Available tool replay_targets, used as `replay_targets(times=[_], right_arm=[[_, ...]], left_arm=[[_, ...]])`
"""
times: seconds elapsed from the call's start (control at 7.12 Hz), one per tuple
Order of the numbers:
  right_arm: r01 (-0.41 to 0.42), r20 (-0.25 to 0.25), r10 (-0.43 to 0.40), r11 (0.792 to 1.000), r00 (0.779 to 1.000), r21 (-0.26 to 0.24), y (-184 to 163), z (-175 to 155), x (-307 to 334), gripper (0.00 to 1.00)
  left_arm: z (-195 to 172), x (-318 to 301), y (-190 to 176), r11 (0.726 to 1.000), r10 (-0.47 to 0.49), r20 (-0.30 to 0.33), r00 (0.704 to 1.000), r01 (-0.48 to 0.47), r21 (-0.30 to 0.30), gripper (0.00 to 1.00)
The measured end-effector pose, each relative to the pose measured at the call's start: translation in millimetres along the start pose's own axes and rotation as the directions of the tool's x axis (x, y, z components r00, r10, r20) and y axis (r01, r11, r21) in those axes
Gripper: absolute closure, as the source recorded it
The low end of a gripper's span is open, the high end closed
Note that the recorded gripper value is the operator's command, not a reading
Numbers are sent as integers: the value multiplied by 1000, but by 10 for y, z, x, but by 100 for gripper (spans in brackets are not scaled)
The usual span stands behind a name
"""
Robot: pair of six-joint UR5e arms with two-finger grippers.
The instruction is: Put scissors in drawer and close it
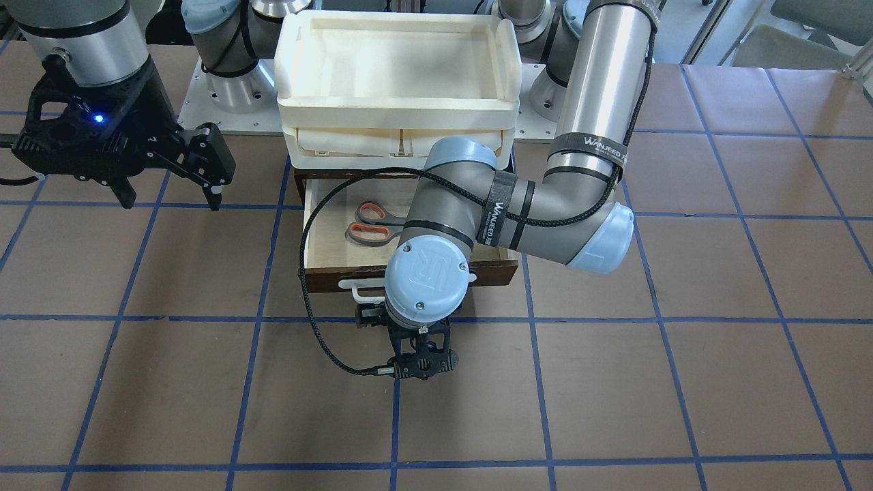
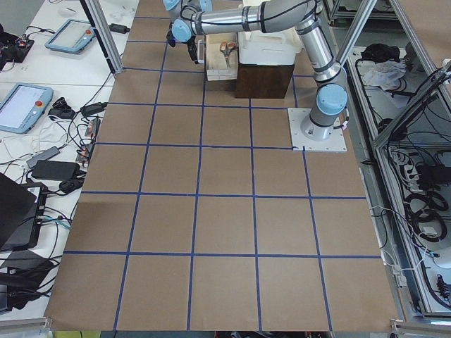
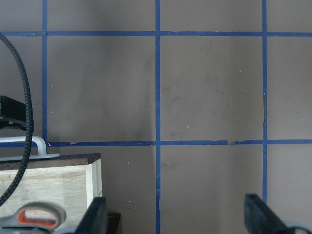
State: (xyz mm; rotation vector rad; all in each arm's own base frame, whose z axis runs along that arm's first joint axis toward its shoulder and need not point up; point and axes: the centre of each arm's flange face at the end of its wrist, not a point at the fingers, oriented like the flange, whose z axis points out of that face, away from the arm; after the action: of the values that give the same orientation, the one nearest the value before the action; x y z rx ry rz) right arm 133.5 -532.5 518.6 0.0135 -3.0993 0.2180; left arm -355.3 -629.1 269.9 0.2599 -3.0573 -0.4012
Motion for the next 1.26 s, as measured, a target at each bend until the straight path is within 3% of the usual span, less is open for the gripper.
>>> replay_targets(times=[0.28, 0.7, 1.26], right_arm=[[0, 0, 0, 1000, 1000, -1, 1, 1, 0, 0], [0, 0, 0, 1000, 1000, -1, 3, -1, 0, 0], [0, 0, 0, 1000, 1000, -2, 7, -5, 1, 0]], left_arm=[[-91, 54, 185, 1000, 7, 8, 1000, -7, -26, 0], [-167, -14, 575, 993, 7, 42, 999, -2, -115, 0], [117, -177, 1108, 978, 22, 107, 994, 1, -210, 0]])
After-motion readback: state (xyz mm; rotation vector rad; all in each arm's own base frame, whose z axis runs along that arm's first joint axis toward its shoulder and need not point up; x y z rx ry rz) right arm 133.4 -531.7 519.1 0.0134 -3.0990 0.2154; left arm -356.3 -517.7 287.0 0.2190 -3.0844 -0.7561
